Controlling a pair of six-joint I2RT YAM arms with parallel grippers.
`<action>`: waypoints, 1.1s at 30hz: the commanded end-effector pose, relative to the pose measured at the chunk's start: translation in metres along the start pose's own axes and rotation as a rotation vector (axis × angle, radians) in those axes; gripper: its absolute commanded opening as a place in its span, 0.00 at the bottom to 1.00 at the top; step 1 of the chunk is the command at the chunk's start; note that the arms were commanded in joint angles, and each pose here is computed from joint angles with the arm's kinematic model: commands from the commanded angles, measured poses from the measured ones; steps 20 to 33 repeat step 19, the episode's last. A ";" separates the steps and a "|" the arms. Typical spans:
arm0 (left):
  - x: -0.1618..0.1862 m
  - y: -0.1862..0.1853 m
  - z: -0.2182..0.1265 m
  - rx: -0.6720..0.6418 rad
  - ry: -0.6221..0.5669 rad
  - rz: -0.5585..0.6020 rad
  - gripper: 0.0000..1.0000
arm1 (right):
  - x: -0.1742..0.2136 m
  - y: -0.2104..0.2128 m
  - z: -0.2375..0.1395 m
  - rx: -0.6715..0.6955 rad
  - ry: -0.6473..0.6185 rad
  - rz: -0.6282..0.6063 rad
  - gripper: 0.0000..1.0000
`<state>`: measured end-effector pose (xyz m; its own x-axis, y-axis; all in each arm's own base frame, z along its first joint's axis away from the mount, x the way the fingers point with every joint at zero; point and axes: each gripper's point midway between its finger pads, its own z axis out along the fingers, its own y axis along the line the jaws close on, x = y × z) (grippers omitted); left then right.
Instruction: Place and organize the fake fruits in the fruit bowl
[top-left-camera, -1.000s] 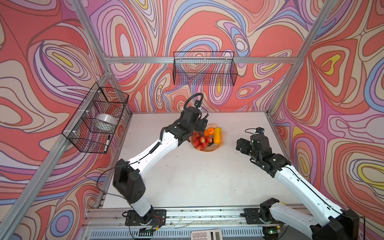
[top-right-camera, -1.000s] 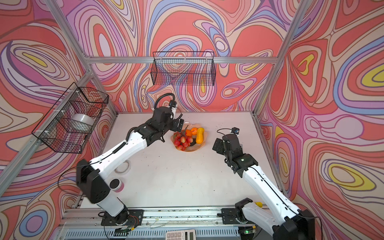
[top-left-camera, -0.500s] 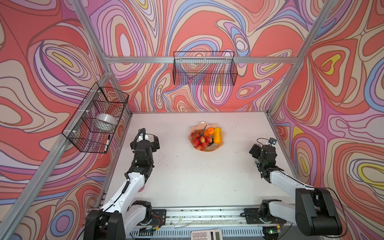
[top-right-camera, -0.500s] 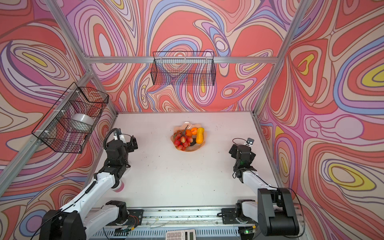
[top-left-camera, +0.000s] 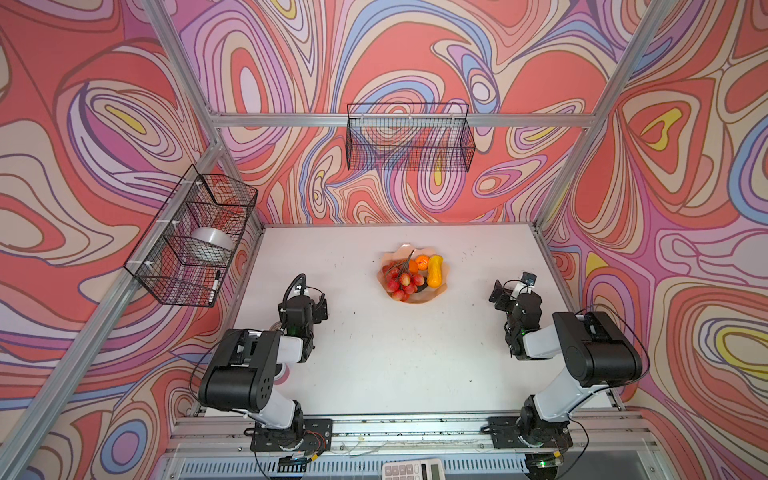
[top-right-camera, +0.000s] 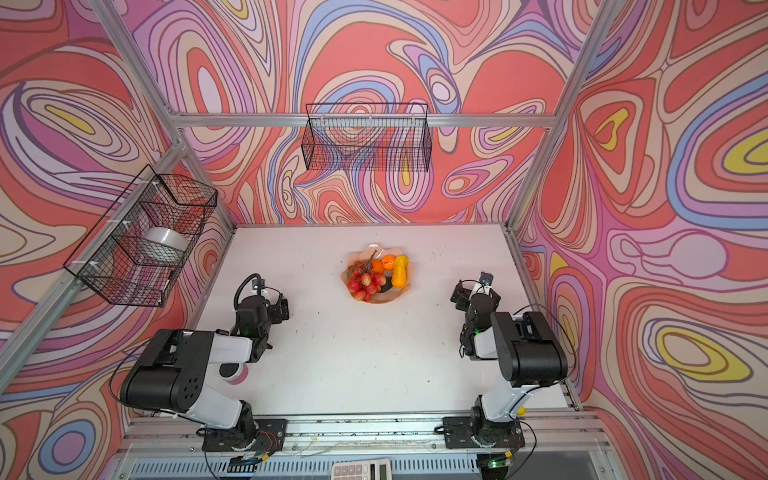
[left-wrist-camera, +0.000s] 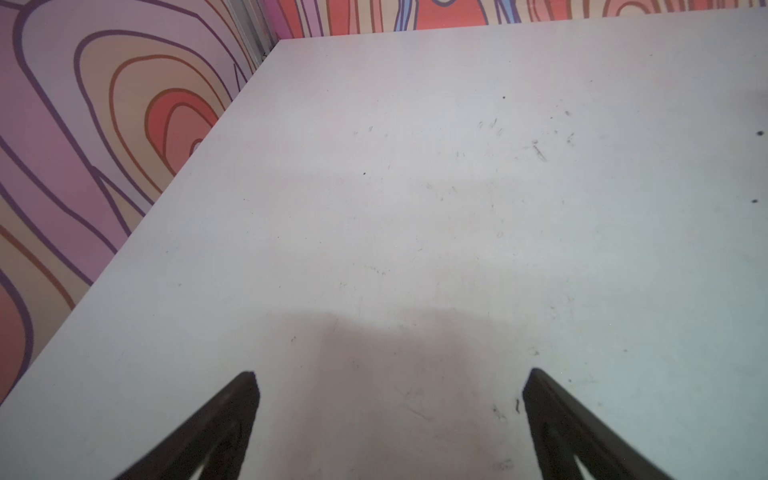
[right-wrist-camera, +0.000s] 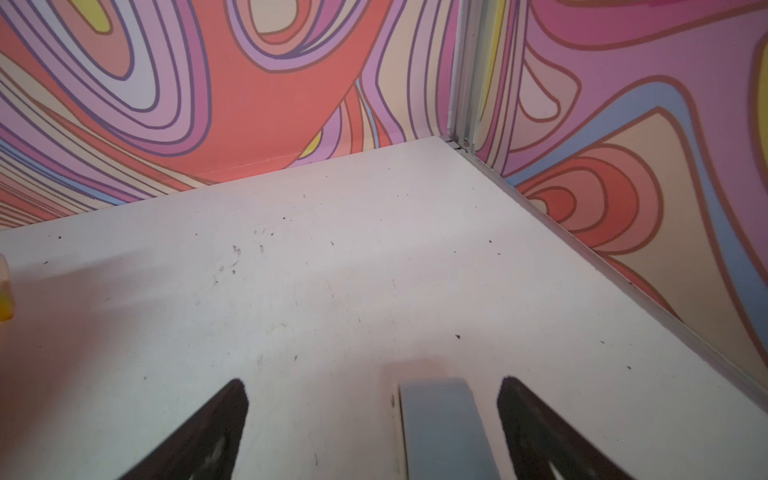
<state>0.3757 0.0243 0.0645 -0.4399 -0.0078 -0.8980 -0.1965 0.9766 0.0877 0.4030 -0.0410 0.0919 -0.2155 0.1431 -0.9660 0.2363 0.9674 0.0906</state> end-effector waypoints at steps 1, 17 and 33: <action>-0.028 -0.004 0.002 0.035 -0.076 -0.019 1.00 | -0.010 0.010 0.006 -0.047 -0.025 -0.026 0.98; -0.029 -0.001 0.001 0.015 -0.105 -0.027 1.00 | -0.008 0.014 0.015 0.001 0.011 -0.067 0.98; -0.030 -0.001 0.001 0.015 -0.107 -0.026 1.00 | -0.008 0.014 0.015 -0.001 0.010 -0.065 0.98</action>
